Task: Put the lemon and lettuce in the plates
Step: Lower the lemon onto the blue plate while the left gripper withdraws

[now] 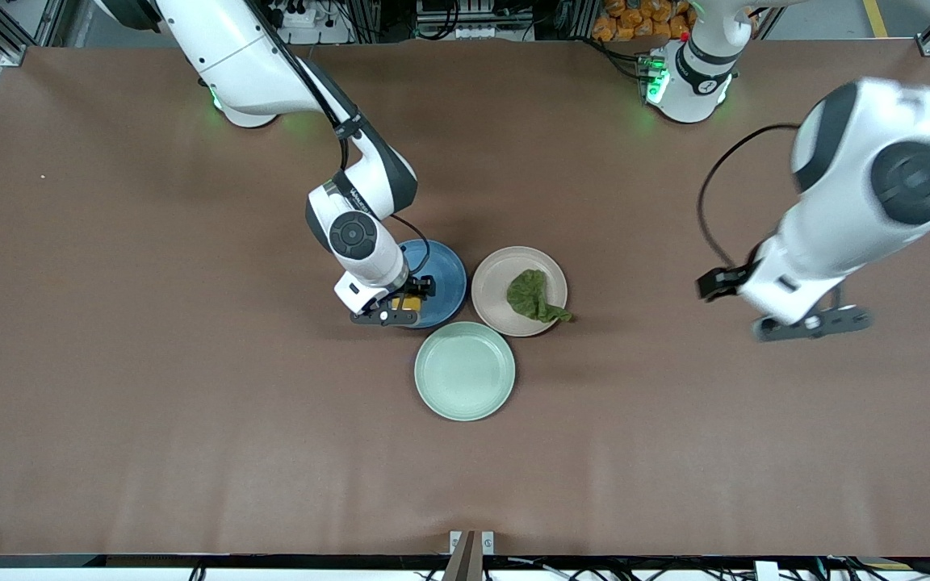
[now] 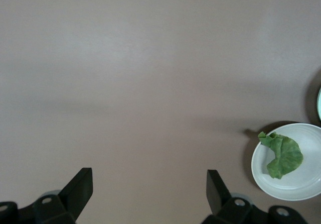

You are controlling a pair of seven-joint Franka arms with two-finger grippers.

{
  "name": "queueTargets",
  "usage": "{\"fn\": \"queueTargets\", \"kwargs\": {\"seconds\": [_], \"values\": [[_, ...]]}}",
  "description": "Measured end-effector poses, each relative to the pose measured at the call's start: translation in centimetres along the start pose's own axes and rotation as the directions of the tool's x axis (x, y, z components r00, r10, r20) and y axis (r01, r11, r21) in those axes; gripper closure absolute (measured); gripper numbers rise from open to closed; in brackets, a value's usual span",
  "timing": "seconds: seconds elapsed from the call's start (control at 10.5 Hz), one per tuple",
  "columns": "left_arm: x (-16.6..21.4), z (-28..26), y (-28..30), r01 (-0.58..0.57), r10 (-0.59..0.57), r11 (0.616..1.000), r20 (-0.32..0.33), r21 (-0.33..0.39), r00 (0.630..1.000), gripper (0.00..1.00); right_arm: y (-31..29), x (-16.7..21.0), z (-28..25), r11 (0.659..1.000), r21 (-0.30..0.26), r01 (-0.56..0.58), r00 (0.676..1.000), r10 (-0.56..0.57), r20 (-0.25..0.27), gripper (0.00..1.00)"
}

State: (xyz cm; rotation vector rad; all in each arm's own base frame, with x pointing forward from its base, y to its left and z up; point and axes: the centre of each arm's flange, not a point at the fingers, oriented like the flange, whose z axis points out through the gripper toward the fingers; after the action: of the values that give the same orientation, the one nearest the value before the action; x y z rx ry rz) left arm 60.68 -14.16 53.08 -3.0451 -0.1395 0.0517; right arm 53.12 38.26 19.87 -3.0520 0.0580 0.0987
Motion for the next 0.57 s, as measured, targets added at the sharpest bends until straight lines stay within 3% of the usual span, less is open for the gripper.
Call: {"fn": "queueTargets", "kwargs": {"seconds": [0.1, 0.57], "values": [[-1.3, -2.4, -0.4, 0.004, -0.004, 1.000, -0.020, 0.005, 1.000, 0.00, -0.1, 0.3, -0.4, 1.000, 0.001, -0.001, 1.000, 0.001, -0.002, 0.00], [-5.1, -8.9, -3.3, 0.014, -0.014, 1.000, -0.078, -0.003, 0.997, 0.00, 1.4, 4.1, -6.7, 0.999, -0.044, -0.016, 0.996, 0.019, 0.084, 0.00]]}}
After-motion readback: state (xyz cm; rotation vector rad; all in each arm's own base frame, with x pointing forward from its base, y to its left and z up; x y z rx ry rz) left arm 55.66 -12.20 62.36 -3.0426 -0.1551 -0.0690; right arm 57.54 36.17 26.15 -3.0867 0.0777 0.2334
